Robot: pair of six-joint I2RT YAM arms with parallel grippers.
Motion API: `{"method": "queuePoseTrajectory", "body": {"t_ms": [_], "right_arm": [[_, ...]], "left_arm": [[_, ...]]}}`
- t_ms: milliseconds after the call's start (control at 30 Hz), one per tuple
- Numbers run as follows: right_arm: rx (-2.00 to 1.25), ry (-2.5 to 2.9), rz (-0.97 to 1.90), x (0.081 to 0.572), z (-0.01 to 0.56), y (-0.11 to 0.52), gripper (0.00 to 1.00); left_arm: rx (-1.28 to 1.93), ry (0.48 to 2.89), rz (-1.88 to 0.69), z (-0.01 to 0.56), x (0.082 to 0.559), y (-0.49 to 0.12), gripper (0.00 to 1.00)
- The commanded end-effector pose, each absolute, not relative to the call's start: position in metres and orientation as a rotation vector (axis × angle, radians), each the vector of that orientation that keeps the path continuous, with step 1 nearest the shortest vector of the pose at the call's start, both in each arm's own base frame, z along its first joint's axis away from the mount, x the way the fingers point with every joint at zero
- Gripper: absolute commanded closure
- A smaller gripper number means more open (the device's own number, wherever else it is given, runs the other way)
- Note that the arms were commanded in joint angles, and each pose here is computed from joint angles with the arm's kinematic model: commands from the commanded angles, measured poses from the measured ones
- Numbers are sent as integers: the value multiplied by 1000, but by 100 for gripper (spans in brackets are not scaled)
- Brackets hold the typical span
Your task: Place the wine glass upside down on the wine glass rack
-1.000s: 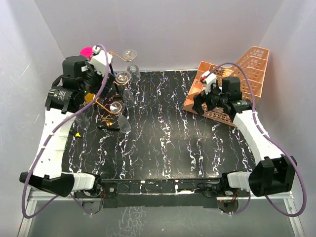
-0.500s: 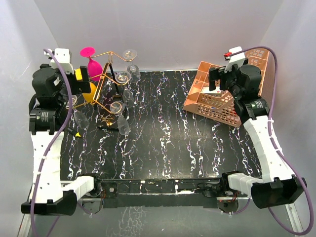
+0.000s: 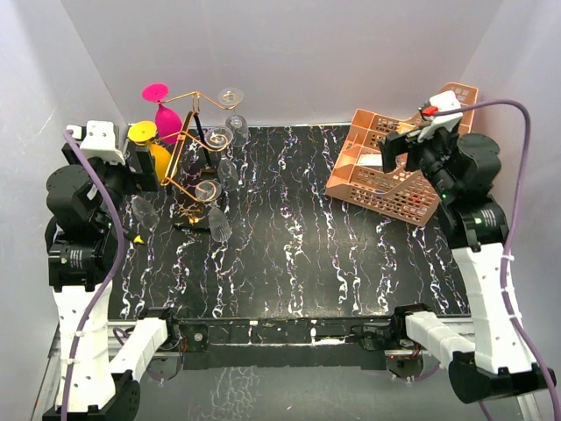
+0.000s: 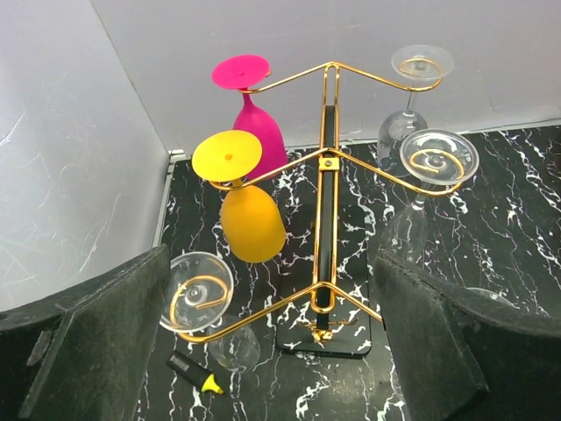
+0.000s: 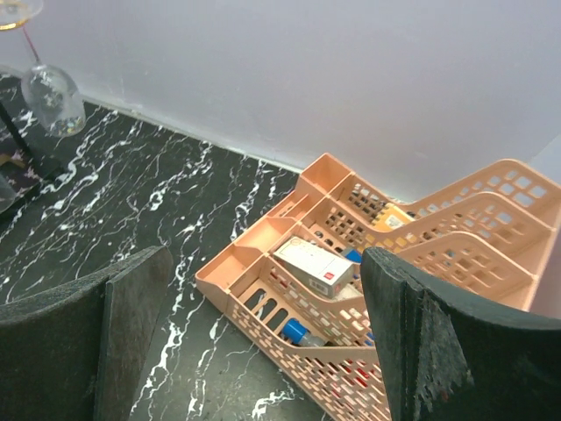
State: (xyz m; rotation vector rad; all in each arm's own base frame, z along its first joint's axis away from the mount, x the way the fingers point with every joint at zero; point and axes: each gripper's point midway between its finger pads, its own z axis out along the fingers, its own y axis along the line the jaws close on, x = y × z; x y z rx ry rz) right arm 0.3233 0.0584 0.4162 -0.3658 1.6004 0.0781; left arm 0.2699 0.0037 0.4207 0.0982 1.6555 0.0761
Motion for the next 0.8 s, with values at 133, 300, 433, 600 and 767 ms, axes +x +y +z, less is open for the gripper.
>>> {"method": "queuePoseTrajectory", "body": {"t_ms": [133, 300, 433, 600, 767], "right_arm": [[-276, 1502, 46, 286, 455, 32, 1], [-217, 1517, 43, 284, 452, 22, 1], [-186, 1539, 52, 289, 444, 18, 1], [-143, 1556, 42, 295, 442, 12, 1], [-129, 1571, 36, 298, 438, 9, 1]], "left_arm": [[56, 1622, 1, 433, 258, -1, 3], [76, 1630, -43, 433, 253, -8, 3], [64, 1639, -32, 429, 254, -5, 3], [49, 1655, -23, 425, 253, -2, 3], [21, 1660, -7, 428, 251, 3, 3]]}}
